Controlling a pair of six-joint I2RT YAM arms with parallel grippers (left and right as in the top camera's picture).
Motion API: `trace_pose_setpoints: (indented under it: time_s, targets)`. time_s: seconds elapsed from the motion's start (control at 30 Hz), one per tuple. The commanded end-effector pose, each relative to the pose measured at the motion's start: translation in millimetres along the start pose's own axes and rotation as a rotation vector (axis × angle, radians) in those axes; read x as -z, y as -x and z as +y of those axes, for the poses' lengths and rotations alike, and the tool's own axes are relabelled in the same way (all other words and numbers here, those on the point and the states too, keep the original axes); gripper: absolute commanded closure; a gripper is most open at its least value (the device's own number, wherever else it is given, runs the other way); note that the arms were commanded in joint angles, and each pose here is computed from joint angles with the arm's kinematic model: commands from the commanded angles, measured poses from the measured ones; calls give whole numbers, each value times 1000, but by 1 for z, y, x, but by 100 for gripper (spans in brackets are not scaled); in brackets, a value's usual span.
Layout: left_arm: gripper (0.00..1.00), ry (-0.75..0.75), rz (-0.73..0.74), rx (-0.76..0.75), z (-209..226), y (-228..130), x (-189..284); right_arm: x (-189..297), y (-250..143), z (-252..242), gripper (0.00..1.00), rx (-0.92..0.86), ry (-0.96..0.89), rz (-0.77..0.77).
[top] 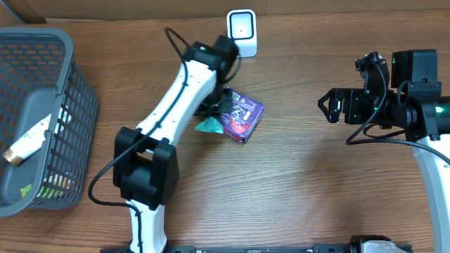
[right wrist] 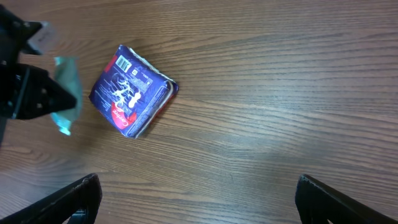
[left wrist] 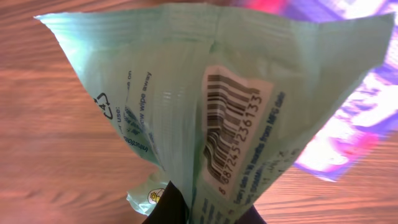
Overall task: Scan the item barcode
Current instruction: 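Place the mint-green packet left of the purple pack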
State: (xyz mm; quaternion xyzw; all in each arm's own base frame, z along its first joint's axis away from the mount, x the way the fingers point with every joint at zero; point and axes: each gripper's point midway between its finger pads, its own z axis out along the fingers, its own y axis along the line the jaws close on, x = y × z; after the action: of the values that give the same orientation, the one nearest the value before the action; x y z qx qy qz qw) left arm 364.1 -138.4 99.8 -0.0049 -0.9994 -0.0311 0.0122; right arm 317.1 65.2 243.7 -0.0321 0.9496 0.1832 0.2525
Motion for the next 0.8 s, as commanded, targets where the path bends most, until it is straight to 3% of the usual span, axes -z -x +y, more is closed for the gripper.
trace_pose_setpoints:
  time_s: [0.0, 0.13, 0.17, 0.2, 0.27, 0.4, 0.5, 0.7, 0.77]
  targets:
    - [93, 47, 13, 45, 32, 5, -2, 5, 6, 1, 0, 10, -4, -21]
    - [83, -24, 34, -57, 25, 3, -2, 5, 7, 1, 0, 11, -4, -24]
    - [75, -49, 39, -81, 21, 2, -2, 5, 7, 1, 0, 11, -4, -24]
    - [58, -77, 46, -105, 16, 0, -2, 5, 6, 1, 0, 10, -4, -21]
    - [49, -82, 50, -114, 15, -1, -2, 5, 5, 1, 0, 8, -4, -17]
    - [46, -111, 39, -104, 18, 3, 13, 4, 4, 1, 0, 6, -4, -13]
    - [48, -129, -33, -65, 31, 19, 53, 4, 4, 1, 0, 6, -4, -13]
    - [44, -195, -377, 73, 90, 51, 180, 4, 4, 1, 0, 6, -4, -12]
    - [37, -211, -504, 161, 119, 51, 218, 4, 3, 1, 0, 5, -5, -8]
